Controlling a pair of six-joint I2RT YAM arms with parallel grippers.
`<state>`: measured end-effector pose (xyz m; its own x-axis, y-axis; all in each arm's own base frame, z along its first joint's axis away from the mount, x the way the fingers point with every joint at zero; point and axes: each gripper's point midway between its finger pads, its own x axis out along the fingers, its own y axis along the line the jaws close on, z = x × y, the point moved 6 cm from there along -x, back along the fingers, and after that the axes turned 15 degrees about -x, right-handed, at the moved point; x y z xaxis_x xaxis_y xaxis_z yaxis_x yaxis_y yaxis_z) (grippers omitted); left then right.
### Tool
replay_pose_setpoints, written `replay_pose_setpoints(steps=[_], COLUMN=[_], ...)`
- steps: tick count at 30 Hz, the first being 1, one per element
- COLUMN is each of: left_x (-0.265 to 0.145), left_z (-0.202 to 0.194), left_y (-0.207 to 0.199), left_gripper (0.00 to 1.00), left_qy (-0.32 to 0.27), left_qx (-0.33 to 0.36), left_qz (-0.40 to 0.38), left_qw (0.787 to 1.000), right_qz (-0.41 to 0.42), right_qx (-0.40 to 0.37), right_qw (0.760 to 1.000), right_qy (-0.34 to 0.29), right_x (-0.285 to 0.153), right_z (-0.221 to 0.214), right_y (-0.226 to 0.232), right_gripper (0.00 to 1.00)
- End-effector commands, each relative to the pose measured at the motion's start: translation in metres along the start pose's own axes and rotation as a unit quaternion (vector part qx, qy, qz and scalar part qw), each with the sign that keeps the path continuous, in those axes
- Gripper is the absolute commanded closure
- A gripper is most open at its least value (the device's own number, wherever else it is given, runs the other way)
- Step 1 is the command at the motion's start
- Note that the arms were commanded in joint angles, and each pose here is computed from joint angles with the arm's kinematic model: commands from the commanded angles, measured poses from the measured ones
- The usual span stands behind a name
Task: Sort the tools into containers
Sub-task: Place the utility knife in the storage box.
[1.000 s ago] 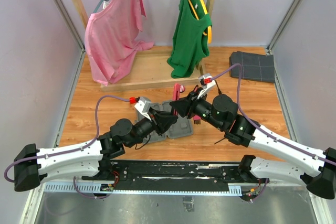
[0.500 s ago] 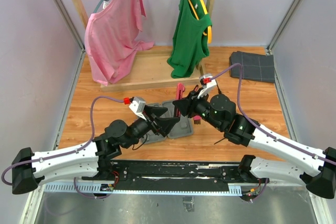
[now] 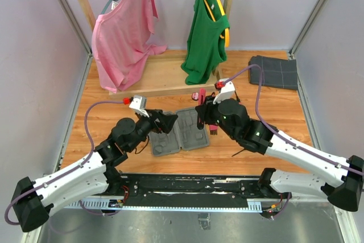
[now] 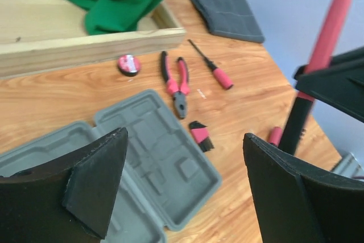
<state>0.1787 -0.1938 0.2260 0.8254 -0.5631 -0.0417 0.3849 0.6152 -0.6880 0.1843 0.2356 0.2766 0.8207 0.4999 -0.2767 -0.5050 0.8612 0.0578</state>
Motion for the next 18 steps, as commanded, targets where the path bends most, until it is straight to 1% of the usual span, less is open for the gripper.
replay_pose_setpoints(steps=[1, 5, 8, 10, 12, 13, 15, 18], left_x=[0.001, -0.002, -0.007, -0.009, -0.009, -0.009, -0.008, -0.005], left_z=[0.014, 0.016, 0.010, 0.007, 0.004, 0.003, 0.002, -0.002], left_y=[0.023, 0.058, 0.077, 0.083, 0.087, 0.089, 0.094, 0.096], left_gripper=[0.13, 0.11, 0.09, 0.07, 0.01, 0.01, 0.01, 0.01], left_qy=[0.001, 0.010, 0.019, 0.019, 0.024, 0.028, 0.020, 0.017], left_qx=[-0.021, -0.044, -0.045, -0.045, -0.043, -0.044, -0.066, -0.098], left_qz=[0.057, 0.145, 0.184, 0.201, 0.210, 0.219, 0.248, 0.263], left_qw=[0.998, 0.988, 0.982, 0.978, 0.976, 0.974, 0.966, 0.960], right_qz=[-0.024, -0.023, -0.029, -0.016, -0.011, -0.004, 0.011, 0.030], right_qx=[-0.010, -0.014, -0.017, -0.018, -0.023, -0.023, -0.024, -0.028], right_qw=[0.999, 0.999, 0.997, 0.997, 0.995, 0.994, 0.992, 0.989], right_qy=[0.023, 0.046, 0.064, 0.079, 0.096, 0.105, 0.121, 0.145], right_x=[0.004, 0.014, 0.023, 0.029, 0.038, 0.042, 0.051, 0.063], right_z=[0.003, -0.006, -0.013, -0.019, -0.026, -0.029, -0.034, -0.042], right_y=[0.001, 0.006, 0.010, 0.016, 0.021, 0.024, 0.030, 0.041], right_gripper=[0.99, 0.99, 1.00, 0.99, 0.99, 0.99, 1.00, 0.99])
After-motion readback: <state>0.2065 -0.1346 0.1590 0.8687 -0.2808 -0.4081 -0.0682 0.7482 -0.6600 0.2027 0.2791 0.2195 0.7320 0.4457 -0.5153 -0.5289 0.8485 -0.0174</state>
